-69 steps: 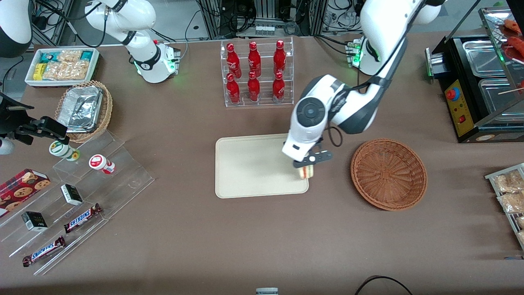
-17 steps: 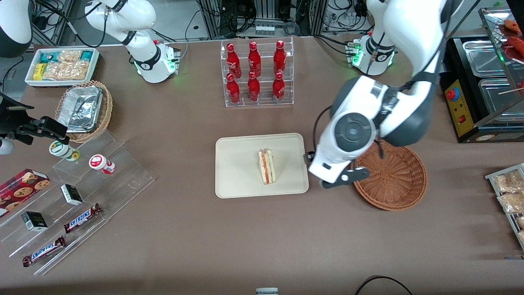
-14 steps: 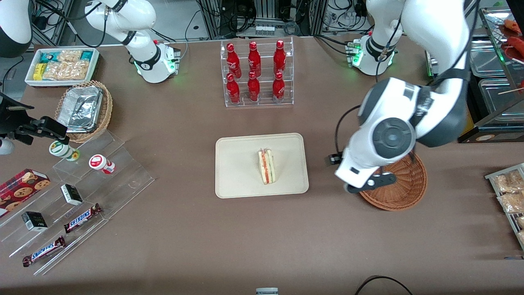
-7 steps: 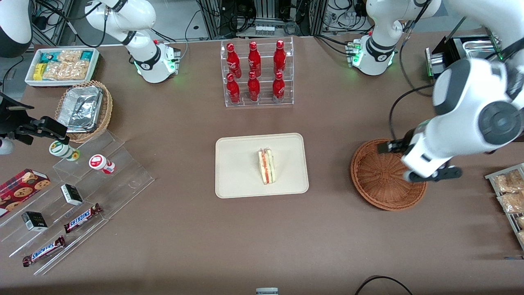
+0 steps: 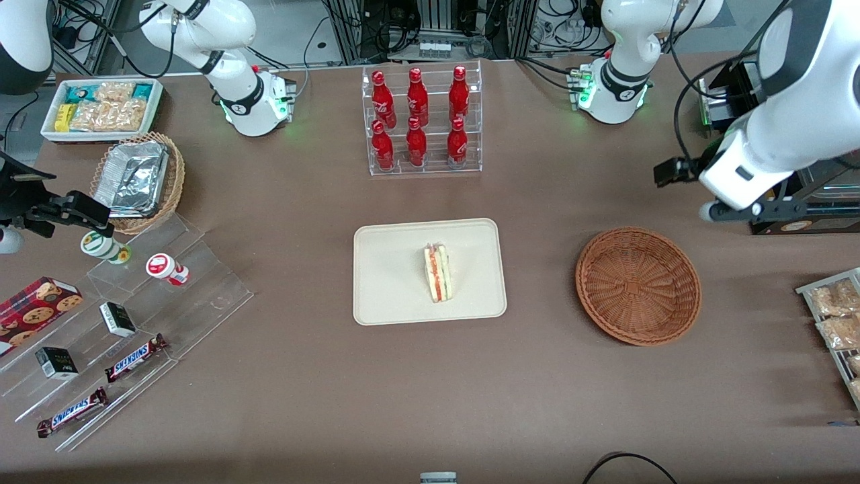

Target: Place sandwich from basket to tray

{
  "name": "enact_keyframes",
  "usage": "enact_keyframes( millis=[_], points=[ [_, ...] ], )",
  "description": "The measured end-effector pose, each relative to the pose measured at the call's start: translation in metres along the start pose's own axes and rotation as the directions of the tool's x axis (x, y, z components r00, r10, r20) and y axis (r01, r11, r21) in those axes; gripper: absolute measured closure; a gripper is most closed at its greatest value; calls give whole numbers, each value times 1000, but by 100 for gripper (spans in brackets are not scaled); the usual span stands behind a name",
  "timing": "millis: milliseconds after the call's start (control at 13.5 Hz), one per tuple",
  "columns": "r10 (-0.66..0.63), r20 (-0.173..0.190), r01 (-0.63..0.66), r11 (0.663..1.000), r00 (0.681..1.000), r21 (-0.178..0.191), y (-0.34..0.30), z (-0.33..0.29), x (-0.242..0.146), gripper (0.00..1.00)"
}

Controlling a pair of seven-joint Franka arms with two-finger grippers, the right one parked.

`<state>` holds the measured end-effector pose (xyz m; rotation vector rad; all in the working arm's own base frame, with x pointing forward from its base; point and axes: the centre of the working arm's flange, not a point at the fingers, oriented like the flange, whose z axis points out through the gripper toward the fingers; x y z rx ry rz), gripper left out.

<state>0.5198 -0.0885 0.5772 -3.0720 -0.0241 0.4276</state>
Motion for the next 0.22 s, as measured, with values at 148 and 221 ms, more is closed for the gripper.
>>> enact_keyframes(
  millis=[148,221],
  points=[
    [-5,3,5,1000,1000,7,-4,-12,-18,0],
    [-7,3,7,1000,1000,10,-6,-17,-26,0]
  ],
)
